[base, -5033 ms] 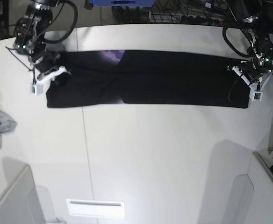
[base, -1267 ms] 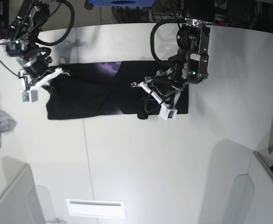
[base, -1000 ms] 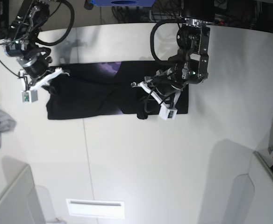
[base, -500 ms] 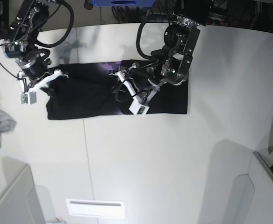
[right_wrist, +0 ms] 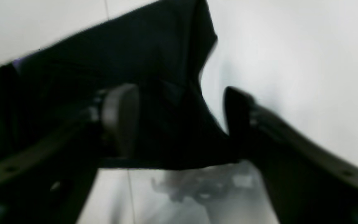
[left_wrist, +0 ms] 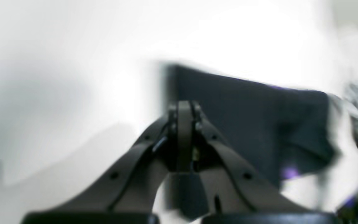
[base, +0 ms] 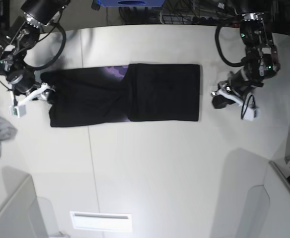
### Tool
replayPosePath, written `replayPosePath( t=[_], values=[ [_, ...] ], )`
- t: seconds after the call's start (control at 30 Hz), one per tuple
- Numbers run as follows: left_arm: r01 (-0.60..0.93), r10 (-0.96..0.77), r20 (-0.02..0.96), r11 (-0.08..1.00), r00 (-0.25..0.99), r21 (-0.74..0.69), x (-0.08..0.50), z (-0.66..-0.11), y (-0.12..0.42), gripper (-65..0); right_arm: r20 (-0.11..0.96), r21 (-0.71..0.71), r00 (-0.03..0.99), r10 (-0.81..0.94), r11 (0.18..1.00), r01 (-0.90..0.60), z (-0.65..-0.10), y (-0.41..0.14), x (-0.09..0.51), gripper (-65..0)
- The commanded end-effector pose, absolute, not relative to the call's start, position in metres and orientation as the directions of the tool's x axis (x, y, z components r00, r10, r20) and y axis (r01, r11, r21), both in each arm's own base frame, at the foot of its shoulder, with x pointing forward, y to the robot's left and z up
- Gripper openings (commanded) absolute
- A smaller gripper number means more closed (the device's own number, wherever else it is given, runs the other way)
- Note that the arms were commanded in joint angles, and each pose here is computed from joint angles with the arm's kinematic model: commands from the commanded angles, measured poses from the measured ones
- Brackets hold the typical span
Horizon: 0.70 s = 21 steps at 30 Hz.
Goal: Fold the T-shirt properly
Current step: 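Grasp the folded stack with the left gripper and fold toward the right gripper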
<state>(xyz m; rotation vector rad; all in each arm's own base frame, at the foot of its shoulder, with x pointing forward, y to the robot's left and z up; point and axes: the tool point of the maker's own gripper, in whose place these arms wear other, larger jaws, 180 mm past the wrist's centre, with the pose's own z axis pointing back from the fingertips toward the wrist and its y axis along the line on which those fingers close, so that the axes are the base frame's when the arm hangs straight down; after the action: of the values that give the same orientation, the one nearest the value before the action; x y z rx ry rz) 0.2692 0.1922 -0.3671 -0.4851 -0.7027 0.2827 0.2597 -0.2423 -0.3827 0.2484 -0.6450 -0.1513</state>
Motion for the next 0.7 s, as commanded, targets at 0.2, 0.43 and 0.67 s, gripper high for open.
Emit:
replayPosePath(
  t=[0.2,0.43,0.67],
  values=[
    [-0.161,0.322,0.573,0.935,0.754,-0.315,0.244,-0.381,0.254,-65.0,0.525,0.333,0.803,-0.28,0.936,0.109,-0.409,-0.28,0.284,-20.0],
    [-0.109,0.206,0.554,0.973,0.806,-0.204,0.231,-0.409,0.24,-65.0,0.531,0.353,0.822,-0.206,0.936,0.006,-0.407,-0.265,0.281,-21.6],
    [-0.067,0.144,0.545,0.985,0.826,-0.158,0.226,-0.418,0.23,-65.0,0.562,0.312,0.811,-0.16,0.95,-0.029,-0.388,-0.265,0.287,-23.9]
  ],
)
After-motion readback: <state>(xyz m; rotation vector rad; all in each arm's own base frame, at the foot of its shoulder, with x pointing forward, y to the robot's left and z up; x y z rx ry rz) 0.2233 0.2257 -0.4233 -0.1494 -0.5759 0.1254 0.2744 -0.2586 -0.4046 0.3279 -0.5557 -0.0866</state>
